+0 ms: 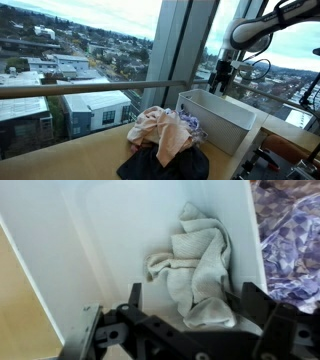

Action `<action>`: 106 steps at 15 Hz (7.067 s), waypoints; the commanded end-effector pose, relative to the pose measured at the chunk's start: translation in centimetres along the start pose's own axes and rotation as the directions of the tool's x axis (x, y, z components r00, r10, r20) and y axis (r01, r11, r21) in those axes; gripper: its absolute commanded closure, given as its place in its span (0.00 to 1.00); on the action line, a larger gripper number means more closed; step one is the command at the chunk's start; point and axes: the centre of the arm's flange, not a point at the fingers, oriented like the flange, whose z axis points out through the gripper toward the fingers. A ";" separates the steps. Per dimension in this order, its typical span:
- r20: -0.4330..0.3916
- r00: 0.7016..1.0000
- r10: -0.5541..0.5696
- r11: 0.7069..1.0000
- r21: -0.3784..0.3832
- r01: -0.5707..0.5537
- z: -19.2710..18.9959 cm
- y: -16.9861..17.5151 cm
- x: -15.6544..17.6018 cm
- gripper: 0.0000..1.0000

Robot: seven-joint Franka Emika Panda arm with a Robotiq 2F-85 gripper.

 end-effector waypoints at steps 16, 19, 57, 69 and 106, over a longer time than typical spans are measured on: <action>0.057 0.996 -0.068 0.996 0.058 0.065 18.6 -2.0 8.7 0.00; 0.092 0.993 -0.073 0.996 0.052 0.068 21.8 -2.1 8.6 0.00; -0.135 0.950 -0.281 0.959 0.004 0.284 -9.8 -22.2 -8.4 1.00; -0.052 0.975 -0.215 0.977 -0.006 0.215 -2.0 -16.9 -4.0 0.09; 0.006 0.989 -0.150 0.988 0.028 0.150 18.7 1.9 15.7 0.80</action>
